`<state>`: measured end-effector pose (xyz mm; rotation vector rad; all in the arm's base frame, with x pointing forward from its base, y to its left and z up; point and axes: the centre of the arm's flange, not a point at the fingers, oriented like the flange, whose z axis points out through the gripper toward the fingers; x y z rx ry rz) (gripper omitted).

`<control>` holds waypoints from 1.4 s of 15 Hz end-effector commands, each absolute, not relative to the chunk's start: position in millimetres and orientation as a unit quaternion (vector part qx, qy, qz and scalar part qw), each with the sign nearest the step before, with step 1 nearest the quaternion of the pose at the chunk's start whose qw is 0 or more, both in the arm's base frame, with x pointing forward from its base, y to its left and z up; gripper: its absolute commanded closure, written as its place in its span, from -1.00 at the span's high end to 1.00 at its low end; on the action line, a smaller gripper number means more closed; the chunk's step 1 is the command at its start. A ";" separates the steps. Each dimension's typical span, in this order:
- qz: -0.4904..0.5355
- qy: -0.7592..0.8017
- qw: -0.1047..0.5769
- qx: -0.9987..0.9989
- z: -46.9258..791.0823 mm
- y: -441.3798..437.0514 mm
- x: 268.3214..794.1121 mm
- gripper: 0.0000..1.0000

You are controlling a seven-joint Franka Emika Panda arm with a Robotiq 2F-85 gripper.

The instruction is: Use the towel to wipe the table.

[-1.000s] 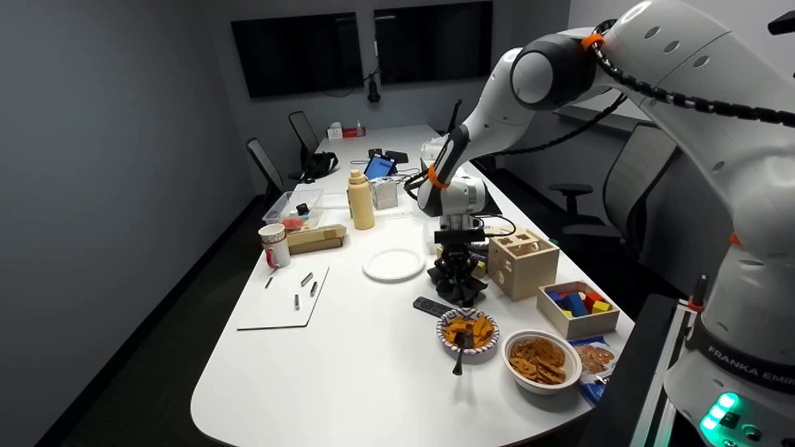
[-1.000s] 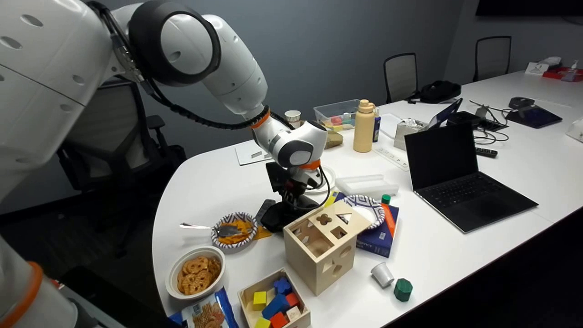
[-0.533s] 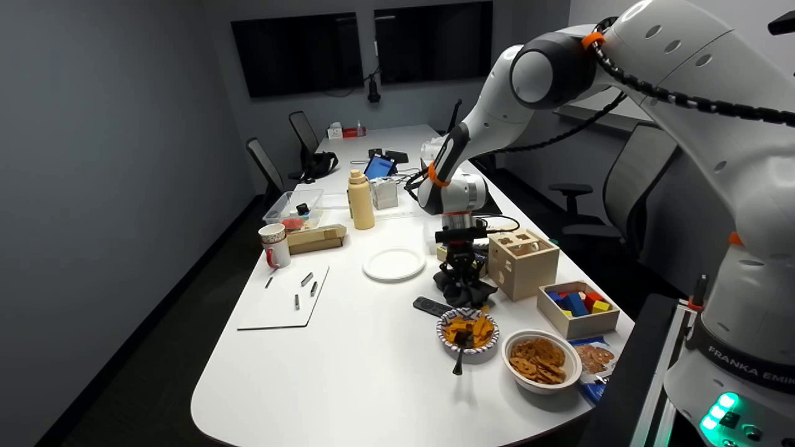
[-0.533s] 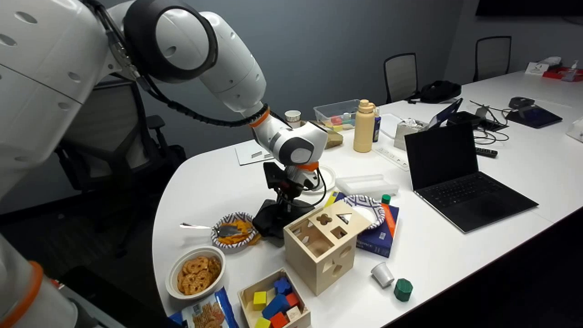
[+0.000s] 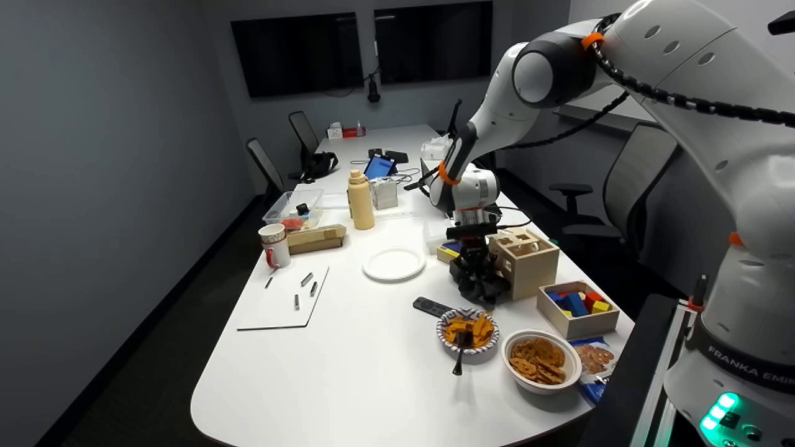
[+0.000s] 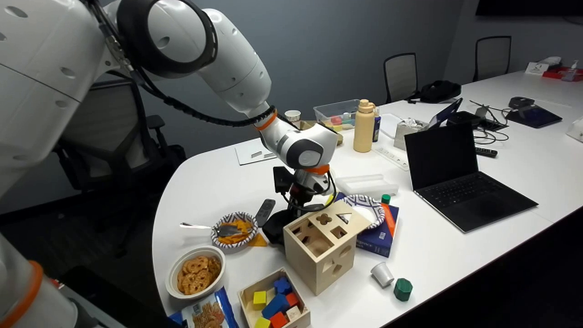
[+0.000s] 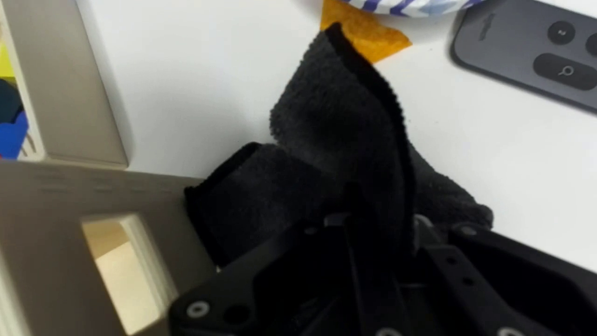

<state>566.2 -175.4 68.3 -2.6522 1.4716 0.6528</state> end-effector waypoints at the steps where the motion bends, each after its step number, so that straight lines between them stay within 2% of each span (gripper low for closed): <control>1: 0.178 0.437 0.056 -0.880 69.9 -159.9 580.3 -0.97; 8: 0.194 0.345 0.116 -0.911 66.4 -103.4 602.0 -0.97; 14: 0.199 0.364 0.083 -0.906 61.6 -122.9 585.0 -0.97; 21: 0.162 0.357 0.068 -0.917 58.9 -150.0 611.6 -0.97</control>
